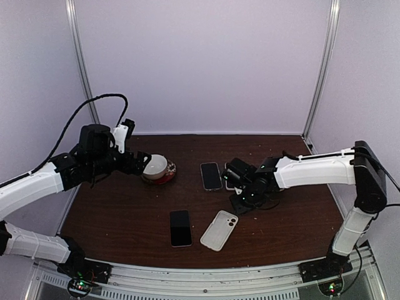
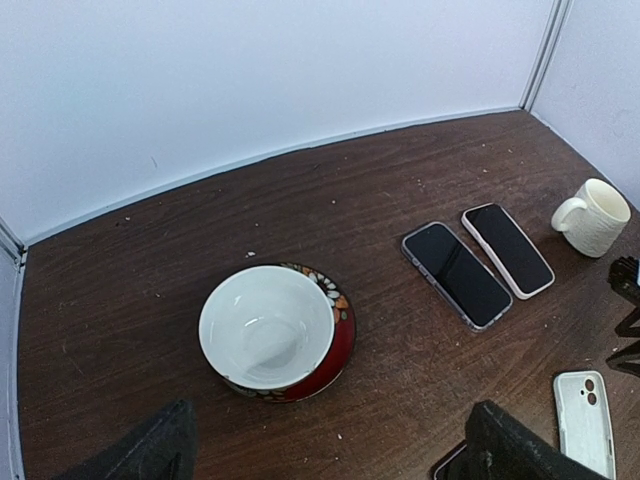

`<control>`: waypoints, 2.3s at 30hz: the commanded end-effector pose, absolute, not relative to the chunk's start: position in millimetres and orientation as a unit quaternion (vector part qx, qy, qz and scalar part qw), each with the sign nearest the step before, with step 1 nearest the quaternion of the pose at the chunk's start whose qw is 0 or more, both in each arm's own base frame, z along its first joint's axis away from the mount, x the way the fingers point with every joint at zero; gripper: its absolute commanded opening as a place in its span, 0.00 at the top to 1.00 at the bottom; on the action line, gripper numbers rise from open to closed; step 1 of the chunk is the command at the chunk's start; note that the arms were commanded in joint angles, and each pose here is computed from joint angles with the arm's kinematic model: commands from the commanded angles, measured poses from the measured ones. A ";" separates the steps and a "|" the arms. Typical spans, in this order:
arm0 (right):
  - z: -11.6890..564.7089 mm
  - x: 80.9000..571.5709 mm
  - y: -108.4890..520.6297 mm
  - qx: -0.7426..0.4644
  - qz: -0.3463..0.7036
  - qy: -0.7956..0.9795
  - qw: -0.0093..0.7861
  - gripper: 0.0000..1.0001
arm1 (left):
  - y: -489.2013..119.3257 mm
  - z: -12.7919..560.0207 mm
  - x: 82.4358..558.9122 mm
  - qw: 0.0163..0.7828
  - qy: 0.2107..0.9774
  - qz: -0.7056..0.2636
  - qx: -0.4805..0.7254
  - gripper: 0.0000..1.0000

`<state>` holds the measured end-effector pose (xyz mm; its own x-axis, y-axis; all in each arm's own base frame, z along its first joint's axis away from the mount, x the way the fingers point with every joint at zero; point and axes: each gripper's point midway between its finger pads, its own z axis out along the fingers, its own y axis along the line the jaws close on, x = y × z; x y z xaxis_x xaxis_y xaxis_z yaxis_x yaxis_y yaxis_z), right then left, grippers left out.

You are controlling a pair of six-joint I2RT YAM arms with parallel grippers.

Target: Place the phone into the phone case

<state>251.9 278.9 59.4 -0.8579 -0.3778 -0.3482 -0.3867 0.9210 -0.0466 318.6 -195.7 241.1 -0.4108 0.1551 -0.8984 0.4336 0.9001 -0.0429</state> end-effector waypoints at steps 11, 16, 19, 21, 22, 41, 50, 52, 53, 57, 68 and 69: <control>31.8 214.4 298.0 -0.125 0.055 0.983 0.126 0.33 | -197.3 253.3 324.9 0.523 0.823 -0.139 0.176 0.02; 30.8 212.2 293.1 -0.126 0.043 0.984 0.119 0.68 | -197.1 257.5 323.7 0.528 0.819 -0.142 0.176 0.02; 36.0 216.7 285.2 -0.124 0.023 0.983 0.130 0.85 | -197.1 257.2 324.0 0.528 0.819 -0.142 0.176 0.02; 42.0 222.5 279.3 -0.128 0.006 0.982 0.139 0.89 | -197.5 257.1 324.1 0.527 0.819 -0.143 0.176 0.03; 46.3 226.9 275.7 -0.131 -0.005 0.980 0.146 0.91 | -197.5 256.9 323.9 0.526 0.819 -0.143 0.177 0.03; 93.6 263.3 308.5 -0.223 -0.030 0.953 0.204 0.49 | -195.5 263.4 321.9 0.534 0.814 -0.144 0.175 0.02; 95.5 211.2 474.2 -0.425 0.052 0.872 0.237 0.04 | -192.4 261.6 324.1 0.532 0.818 -0.136 0.171 0.03; 91.3 209.2 491.4 -0.452 0.035 0.857 0.245 0.02 | -191.6 262.1 324.1 0.535 0.817 -0.135 0.170 0.03; 90.4 209.2 499.0 -0.460 0.029 0.851 0.250 0.01 | -191.1 261.8 324.4 0.535 0.817 -0.134 0.170 0.02; 76.8 204.4 519.1 -0.492 0.008 0.834 0.251 0.01 | -190.5 257.2 325.9 0.531 0.820 -0.128 0.170 0.02; 45.2 202.3 471.6 -0.476 -0.094 0.846 0.221 0.01 | -191.1 253.8 327.6 0.527 0.823 -0.124 0.171 0.02; 46.1 200.4 466.3 -0.472 -0.095 0.849 0.217 0.01 | -191.2 253.3 327.7 0.528 0.823 -0.123 0.173 0.02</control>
<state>201.9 498.4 41.4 -0.4237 -0.8435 -0.3301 -0.7982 0.5199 -0.3041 319.7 -191.8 235.3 -0.4290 0.1680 -0.8876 0.4218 0.9061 -0.0324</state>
